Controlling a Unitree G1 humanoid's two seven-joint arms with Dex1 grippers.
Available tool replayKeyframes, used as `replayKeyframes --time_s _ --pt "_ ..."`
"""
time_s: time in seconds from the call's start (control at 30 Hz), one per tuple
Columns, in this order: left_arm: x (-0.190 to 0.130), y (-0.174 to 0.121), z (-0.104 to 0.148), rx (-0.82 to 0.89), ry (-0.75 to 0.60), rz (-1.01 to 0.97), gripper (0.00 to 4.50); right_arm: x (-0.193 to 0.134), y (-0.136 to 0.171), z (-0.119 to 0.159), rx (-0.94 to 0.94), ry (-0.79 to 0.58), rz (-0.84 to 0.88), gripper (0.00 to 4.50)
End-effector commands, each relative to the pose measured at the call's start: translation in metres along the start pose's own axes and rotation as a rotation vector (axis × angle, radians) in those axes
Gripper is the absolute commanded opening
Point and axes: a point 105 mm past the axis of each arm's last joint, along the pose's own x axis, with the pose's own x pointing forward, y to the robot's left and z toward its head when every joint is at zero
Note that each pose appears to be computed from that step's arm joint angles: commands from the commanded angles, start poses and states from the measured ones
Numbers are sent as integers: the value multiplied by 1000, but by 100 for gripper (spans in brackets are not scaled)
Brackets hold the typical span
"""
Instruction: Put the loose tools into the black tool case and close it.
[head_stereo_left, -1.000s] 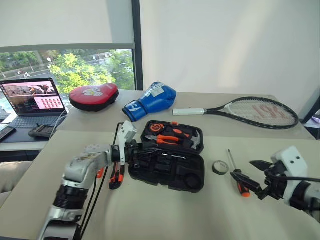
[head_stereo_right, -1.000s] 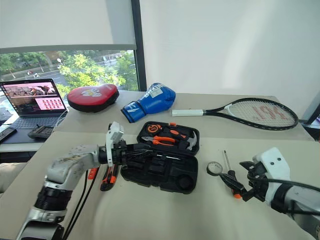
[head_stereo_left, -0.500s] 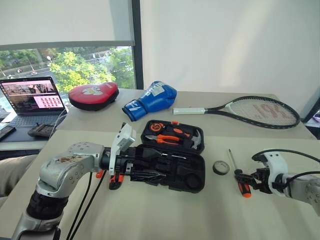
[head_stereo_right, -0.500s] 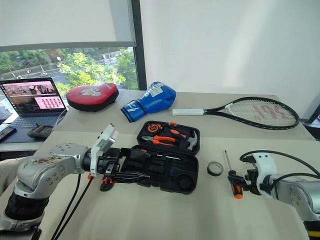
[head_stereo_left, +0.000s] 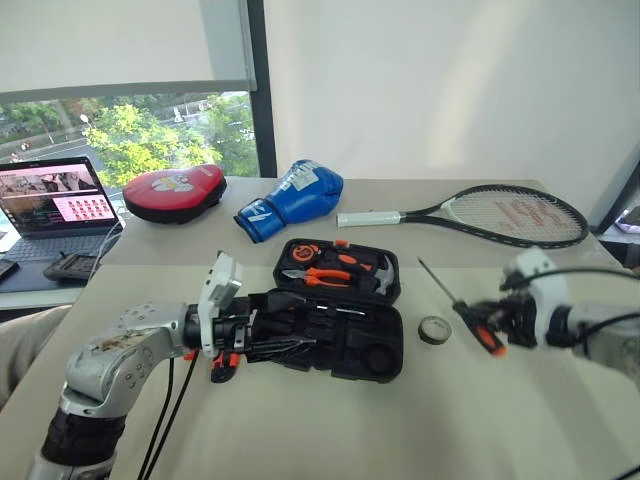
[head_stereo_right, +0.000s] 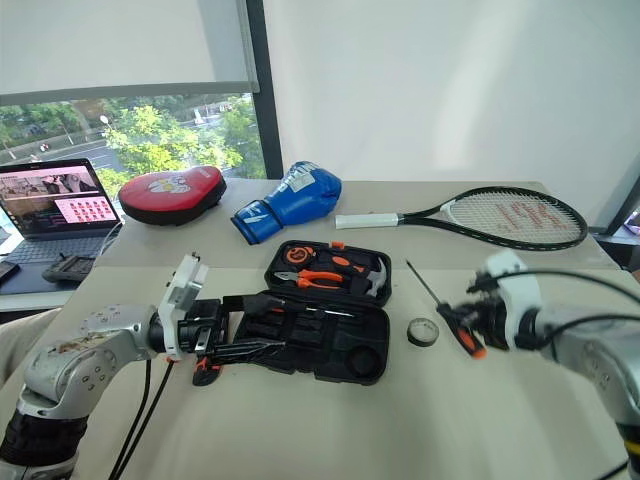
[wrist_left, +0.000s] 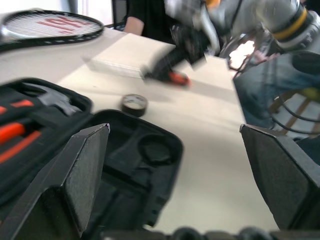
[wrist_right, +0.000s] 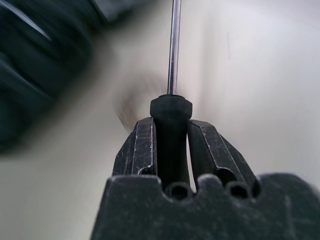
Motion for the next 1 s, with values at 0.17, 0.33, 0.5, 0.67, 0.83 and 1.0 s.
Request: replayKeyframes --time_s 0.17,0.33,0.5,0.67,0.83,1.0 --pt "-25 5 16 48 -45 77 450 30 43 41 -129 -70 200 59" --pt "-44 -5 13 29 -32 64 450 67 66 29 -303 57 317 59" --pt "-55 -12 12 57 21 54 450 103 76 21 -386 137 424 59" --pt "-64 -17 11 62 48 74 450 114 83 19 -417 163 499 59" --pt "-68 -20 10 63 57 90 450 120 90 11 -442 184 556 58" --pt "-68 -23 8 60 59 96 450 115 92 3 -501 209 611 57"
